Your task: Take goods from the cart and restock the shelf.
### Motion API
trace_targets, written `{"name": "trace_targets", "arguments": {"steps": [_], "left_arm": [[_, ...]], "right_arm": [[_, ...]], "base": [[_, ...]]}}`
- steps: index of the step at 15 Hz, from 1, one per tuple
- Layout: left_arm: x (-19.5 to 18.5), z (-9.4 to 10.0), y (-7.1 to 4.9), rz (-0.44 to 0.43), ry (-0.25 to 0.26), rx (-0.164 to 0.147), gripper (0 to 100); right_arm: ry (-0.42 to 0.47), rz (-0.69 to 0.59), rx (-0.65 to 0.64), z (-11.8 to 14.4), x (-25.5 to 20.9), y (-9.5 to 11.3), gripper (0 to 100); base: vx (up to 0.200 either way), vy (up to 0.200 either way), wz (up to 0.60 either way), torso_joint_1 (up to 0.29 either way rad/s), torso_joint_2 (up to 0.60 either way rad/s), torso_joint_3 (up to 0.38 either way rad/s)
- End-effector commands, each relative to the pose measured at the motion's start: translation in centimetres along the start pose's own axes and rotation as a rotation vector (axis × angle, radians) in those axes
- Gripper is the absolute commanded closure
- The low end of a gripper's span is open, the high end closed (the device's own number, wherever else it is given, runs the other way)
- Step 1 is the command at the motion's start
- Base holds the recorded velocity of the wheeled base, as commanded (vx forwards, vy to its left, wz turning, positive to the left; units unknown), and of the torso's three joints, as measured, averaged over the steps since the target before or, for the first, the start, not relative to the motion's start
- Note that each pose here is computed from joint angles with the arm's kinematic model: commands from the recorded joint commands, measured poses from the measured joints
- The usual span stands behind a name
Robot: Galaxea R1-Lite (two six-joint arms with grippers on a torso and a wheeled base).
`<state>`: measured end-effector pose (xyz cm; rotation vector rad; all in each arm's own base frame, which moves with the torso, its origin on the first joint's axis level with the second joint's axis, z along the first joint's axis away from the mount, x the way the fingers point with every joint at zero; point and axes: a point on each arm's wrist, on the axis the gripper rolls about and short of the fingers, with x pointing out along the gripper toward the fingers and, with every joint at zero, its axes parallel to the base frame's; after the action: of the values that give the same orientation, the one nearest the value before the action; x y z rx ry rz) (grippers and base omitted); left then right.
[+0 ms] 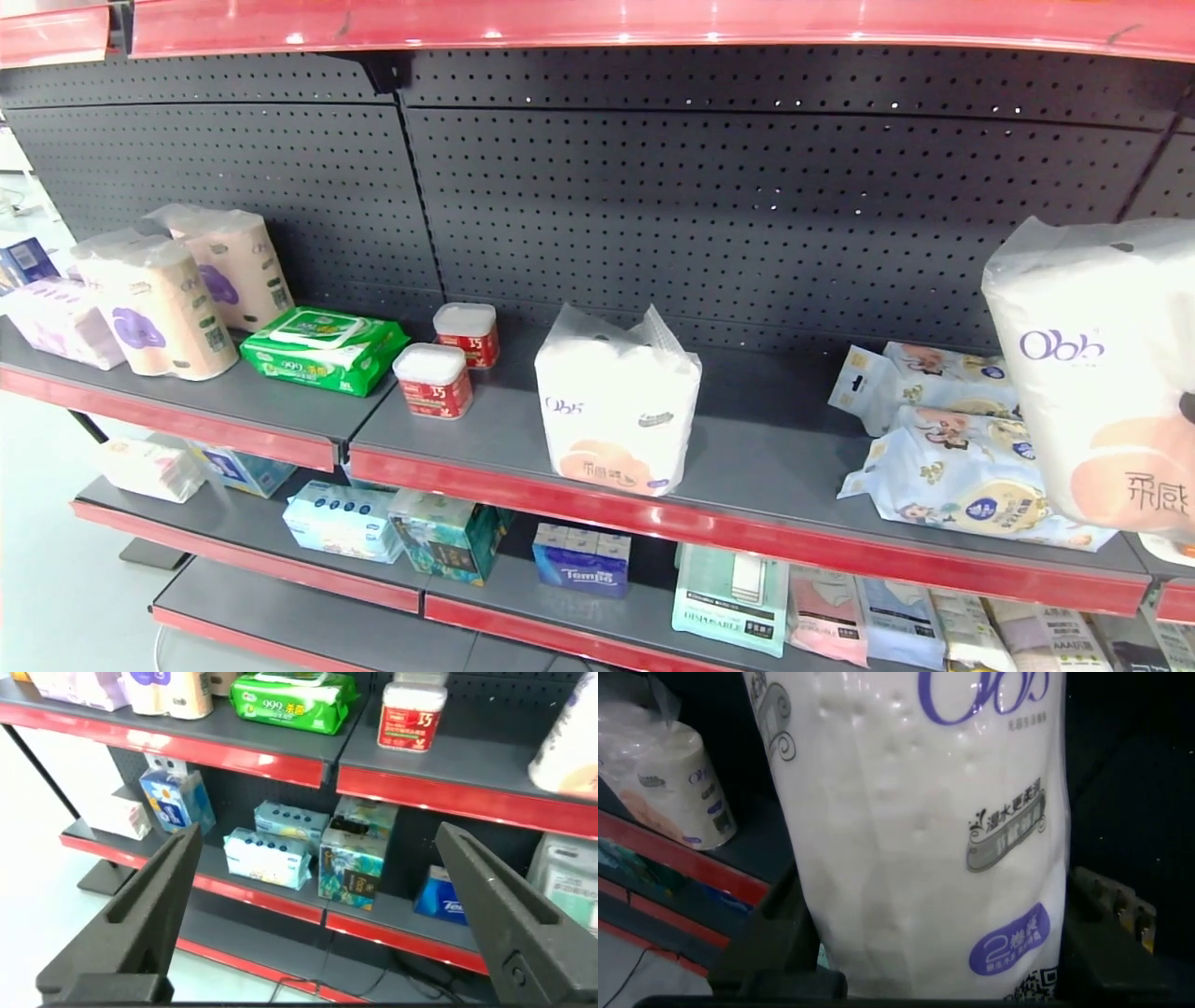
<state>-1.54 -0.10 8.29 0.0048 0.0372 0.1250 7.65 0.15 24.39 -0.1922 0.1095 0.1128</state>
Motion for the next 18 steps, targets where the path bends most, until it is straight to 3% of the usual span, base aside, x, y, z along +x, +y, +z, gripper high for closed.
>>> {"name": "trace_targets", "arguments": {"steps": [1,5,11,18], "left_arm": [[0.0,0.0,0.0,-0.002,0.002,-0.008,0],[0.0,0.0,-0.1,-0.039,0.002,-0.011,0],[0.0,0.0,-0.1,-0.048,0.001,-0.006,0],[0.0,0.0,-0.1,-0.047,0.001,-0.009,0]], "right_arm": [[-0.007,0.003,-0.002,0.6,0.4,-0.1,100],[-0.091,0.08,-0.019,2.9,3.3,0.1,100],[-0.01,0.354,0.047,2.0,6.5,4.1,100],[-0.029,0.398,0.07,0.5,14.5,7.4,100]], "base": [[0.0,0.0,0.0,0.0,0.0,0.0],[0.0,0.0,0.0,0.0,0.0,0.0],[0.0,0.0,0.0,0.0,0.0,0.0],[0.0,0.0,0.0,0.0,0.0,0.0]]}}
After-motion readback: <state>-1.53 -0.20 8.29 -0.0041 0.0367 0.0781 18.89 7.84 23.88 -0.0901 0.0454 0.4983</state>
